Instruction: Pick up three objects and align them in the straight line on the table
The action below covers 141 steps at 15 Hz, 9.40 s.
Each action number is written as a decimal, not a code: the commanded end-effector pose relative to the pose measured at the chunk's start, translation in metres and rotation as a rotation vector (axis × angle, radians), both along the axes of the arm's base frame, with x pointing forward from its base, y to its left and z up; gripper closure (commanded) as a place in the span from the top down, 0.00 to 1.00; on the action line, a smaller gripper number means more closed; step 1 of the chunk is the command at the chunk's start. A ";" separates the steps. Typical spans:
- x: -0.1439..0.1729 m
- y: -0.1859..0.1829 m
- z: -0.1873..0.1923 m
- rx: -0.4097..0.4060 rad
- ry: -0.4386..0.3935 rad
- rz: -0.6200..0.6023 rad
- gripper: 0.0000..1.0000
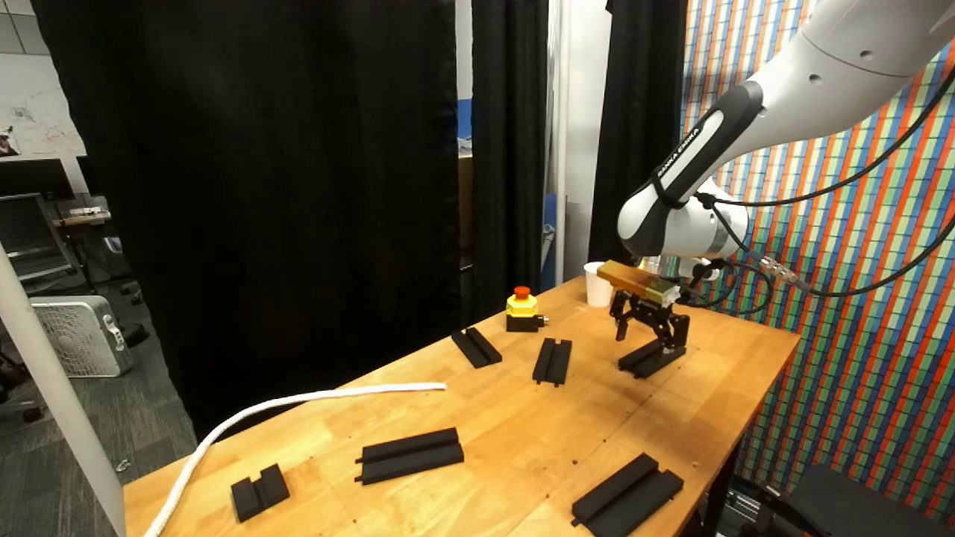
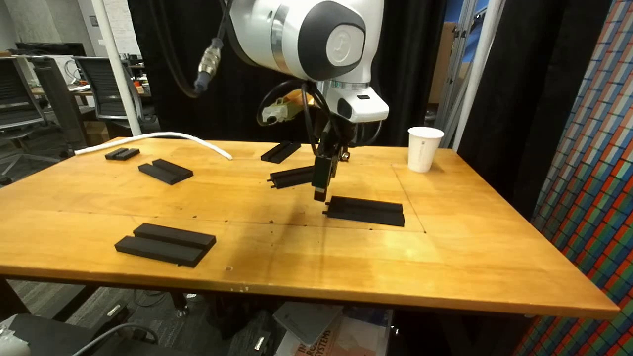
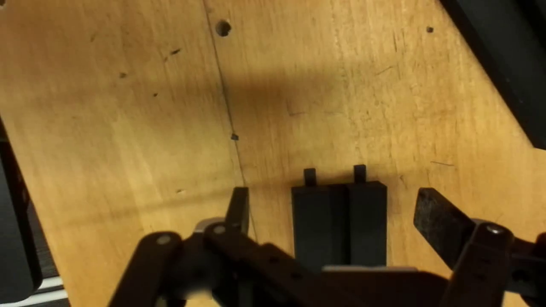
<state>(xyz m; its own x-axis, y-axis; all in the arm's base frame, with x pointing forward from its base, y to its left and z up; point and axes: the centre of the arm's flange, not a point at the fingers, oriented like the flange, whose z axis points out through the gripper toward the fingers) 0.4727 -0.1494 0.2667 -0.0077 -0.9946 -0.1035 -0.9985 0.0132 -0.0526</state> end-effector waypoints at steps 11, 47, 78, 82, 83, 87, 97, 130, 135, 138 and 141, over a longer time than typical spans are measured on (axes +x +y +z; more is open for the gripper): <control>0.040 -0.063 -0.036 0.024 0.038 0.188 1.00; 0.039 0.176 -0.086 0.364 0.040 0.200 0.46; 0.116 0.172 0.057 -0.072 0.108 0.468 1.00; 0.157 0.173 0.036 -0.111 0.025 0.476 1.00; 0.165 0.176 0.026 -0.108 0.008 0.475 1.00; 0.180 0.185 -0.012 -0.118 0.011 0.452 1.00; 0.183 0.164 -0.024 -0.148 0.030 0.389 1.00; 0.160 0.261 0.019 -0.050 -0.071 0.388 0.46; 0.127 0.330 0.020 0.084 -0.016 0.346 0.46; 0.109 0.360 0.018 0.157 0.024 0.314 0.46; 0.095 0.378 0.015 0.209 0.049 0.270 0.46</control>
<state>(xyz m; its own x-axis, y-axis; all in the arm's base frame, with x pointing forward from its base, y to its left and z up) 0.5866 0.2173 0.2698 0.3003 -0.9163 -0.2648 -0.9529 -0.3008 -0.0398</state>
